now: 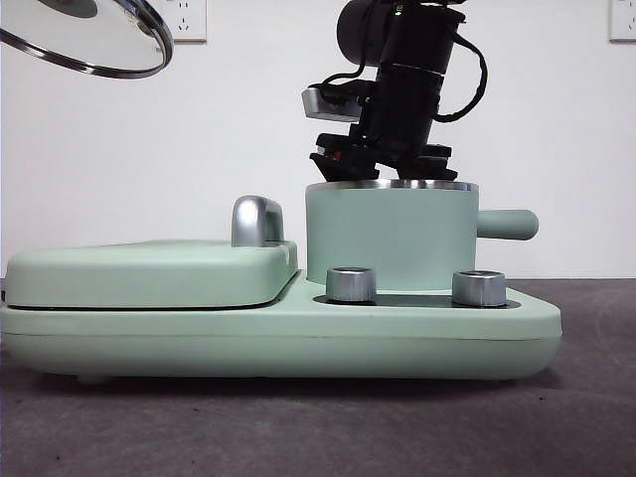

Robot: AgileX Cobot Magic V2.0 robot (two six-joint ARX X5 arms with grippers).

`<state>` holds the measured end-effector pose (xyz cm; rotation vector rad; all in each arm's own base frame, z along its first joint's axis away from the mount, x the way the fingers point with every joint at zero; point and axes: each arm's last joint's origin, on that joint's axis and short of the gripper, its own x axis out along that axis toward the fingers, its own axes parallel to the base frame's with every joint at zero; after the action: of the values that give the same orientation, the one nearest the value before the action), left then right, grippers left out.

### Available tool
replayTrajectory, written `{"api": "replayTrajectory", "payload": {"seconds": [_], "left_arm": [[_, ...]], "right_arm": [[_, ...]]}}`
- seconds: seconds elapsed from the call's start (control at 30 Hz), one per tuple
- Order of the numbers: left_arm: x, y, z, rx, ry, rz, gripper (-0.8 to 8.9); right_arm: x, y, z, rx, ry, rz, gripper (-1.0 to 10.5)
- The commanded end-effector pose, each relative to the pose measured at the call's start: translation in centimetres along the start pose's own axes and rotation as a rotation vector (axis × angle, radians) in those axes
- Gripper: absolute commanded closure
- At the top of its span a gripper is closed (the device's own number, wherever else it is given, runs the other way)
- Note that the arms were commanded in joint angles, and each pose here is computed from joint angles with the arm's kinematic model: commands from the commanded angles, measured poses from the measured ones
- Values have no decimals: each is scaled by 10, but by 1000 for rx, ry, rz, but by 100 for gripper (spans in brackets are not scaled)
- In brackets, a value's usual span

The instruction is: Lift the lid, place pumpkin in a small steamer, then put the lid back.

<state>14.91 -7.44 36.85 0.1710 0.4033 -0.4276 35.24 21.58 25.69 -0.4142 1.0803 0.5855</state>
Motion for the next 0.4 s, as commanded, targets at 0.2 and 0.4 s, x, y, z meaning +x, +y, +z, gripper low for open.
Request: {"api": "replayTrajectory", "payload": {"seconds": [0.2, 0.4], "left_arm": [[-2, 0, 6, -4, -38, 2, 804], [-2, 0, 6, -4, -38, 2, 804]], "right_arm": [[4, 5, 2, -26, 13, 10, 469], [-31, 4, 4, -34, -71, -3, 458]]}}
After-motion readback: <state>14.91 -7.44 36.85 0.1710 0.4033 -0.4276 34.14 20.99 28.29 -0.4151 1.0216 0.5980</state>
